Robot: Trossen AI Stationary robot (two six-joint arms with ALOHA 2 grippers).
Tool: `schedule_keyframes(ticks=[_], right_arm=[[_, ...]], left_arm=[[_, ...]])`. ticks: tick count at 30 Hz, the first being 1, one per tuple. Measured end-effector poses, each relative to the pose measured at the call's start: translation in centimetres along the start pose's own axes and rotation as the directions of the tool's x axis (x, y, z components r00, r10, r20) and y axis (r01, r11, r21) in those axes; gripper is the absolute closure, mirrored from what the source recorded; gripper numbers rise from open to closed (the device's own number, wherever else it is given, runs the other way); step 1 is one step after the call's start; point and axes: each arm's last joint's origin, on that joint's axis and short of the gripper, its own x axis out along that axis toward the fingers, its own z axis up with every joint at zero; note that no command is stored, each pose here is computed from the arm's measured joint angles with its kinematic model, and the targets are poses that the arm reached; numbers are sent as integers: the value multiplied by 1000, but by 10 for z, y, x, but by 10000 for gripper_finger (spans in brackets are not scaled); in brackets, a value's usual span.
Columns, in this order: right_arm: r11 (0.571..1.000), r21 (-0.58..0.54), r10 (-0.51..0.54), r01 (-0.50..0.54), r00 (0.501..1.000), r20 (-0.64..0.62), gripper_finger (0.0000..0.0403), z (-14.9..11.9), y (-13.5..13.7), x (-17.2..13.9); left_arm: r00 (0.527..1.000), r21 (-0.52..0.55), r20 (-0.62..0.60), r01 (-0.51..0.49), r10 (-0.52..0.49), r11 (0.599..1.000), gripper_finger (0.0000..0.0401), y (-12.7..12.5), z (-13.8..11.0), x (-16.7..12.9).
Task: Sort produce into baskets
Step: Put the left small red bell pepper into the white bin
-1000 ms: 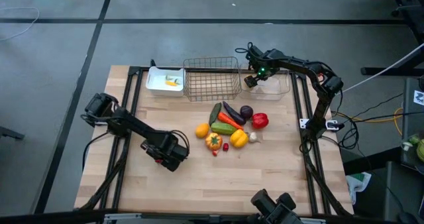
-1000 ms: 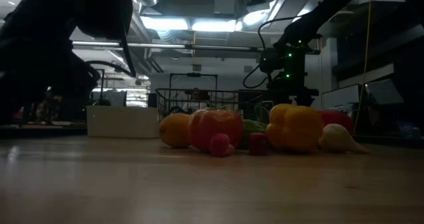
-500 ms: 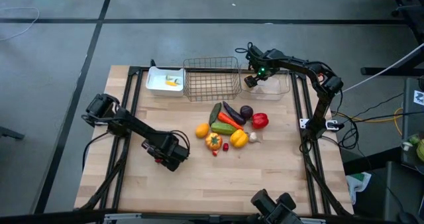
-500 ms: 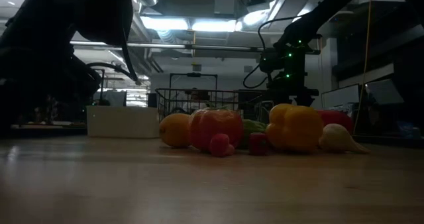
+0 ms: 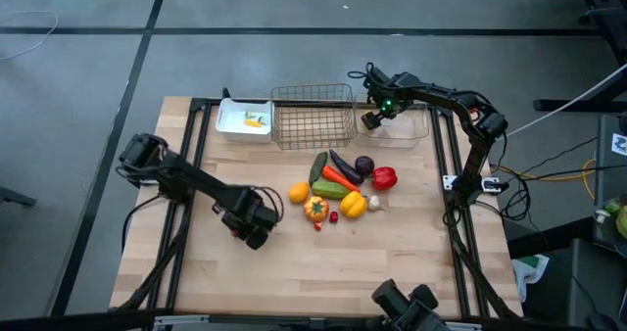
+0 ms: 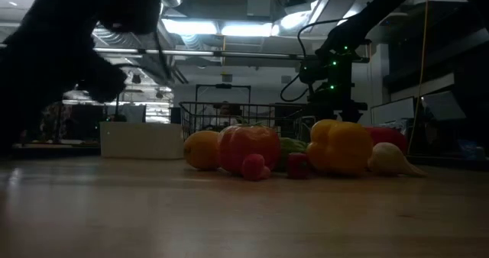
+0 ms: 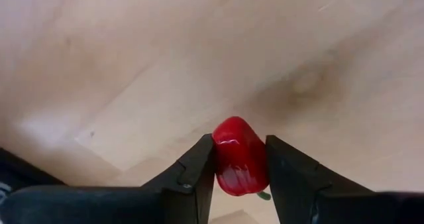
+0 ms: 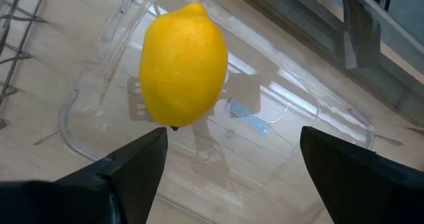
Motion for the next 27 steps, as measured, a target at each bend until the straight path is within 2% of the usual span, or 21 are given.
schedule_keyframes(ticks=[5, 10, 17, 23, 27], right_arm=[[1000, -3, 8, -8, 1000, -1, 61, 0, 0, 0], [1000, -4, 27, -27, 1000, -3, 61, 0, 1, 0], [999, -4, 34, -34, 999, -4, 61, 0, 1, 0], [999, -3, 35, -35, 999, -4, 61, 0, 1, 0], [999, -3, 35, -35, 999, -4, 61, 0, 1, 0]], left_arm=[[990, 30, 96, 103, -106, 994, 287, 17, 13, -31], [943, 41, 277, 183, -187, 982, 287, 47, 31, -67], [806, 21, 561, 212, -187, 977, 287, 104, 64, -109], [678, 3, 719, 218, -154, 976, 287, 146, 100, -130], [618, -32, 779, 203, -103, 979, 288, 170, 125, -134]])
